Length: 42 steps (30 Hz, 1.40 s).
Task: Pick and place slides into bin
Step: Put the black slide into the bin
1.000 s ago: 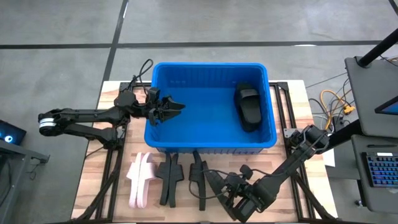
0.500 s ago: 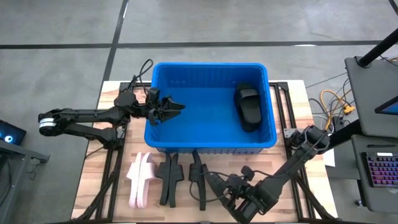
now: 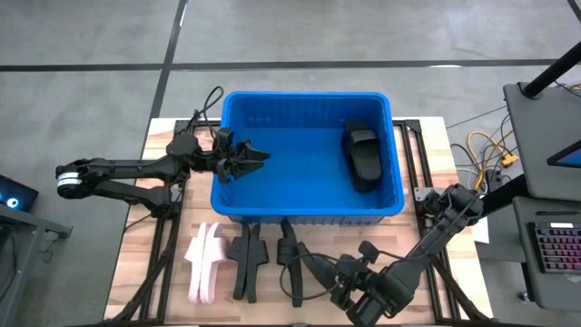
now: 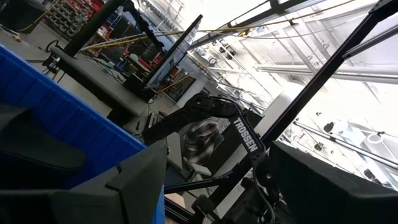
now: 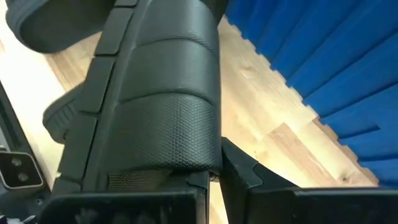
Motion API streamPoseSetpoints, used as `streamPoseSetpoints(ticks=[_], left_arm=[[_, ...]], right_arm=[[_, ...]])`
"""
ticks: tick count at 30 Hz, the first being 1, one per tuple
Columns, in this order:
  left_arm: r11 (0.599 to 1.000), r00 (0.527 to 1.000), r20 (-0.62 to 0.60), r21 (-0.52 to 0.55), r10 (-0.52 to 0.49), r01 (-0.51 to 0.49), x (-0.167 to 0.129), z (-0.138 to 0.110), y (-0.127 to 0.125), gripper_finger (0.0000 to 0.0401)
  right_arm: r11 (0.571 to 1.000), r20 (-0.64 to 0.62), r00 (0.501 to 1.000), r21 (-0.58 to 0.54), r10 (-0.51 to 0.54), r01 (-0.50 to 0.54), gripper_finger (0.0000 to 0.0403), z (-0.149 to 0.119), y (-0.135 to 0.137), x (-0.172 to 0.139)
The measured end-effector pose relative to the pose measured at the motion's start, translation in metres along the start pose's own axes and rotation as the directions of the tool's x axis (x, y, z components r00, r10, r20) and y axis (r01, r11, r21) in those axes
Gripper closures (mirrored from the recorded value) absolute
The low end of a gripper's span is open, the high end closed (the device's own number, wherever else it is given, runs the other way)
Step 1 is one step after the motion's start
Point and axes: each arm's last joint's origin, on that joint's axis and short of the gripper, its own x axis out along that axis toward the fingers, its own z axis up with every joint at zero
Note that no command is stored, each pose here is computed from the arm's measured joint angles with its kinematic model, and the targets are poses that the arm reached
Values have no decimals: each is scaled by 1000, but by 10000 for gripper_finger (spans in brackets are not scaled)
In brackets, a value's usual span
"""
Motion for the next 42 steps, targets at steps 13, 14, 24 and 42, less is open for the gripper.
streamPoseSetpoints(ticks=[13,14,24,42], left_arm=[[1000,1000,-2,0,-5,5,0,0,0,131],[1000,1000,-2,1,-5,5,0,0,-1,131],[1000,1000,9,6,-18,18,-1,3,-4,131],[993,990,89,51,-106,102,-21,19,-30,131]], right_arm=[[999,78,997,-11,-29,30,391,28,-3,-34],[1000,94,995,-13,-25,27,391,31,-4,-37],[999,301,953,-31,-4,14,391,69,-9,-81],[974,475,853,50,-218,221,391,156,-54,-90]])
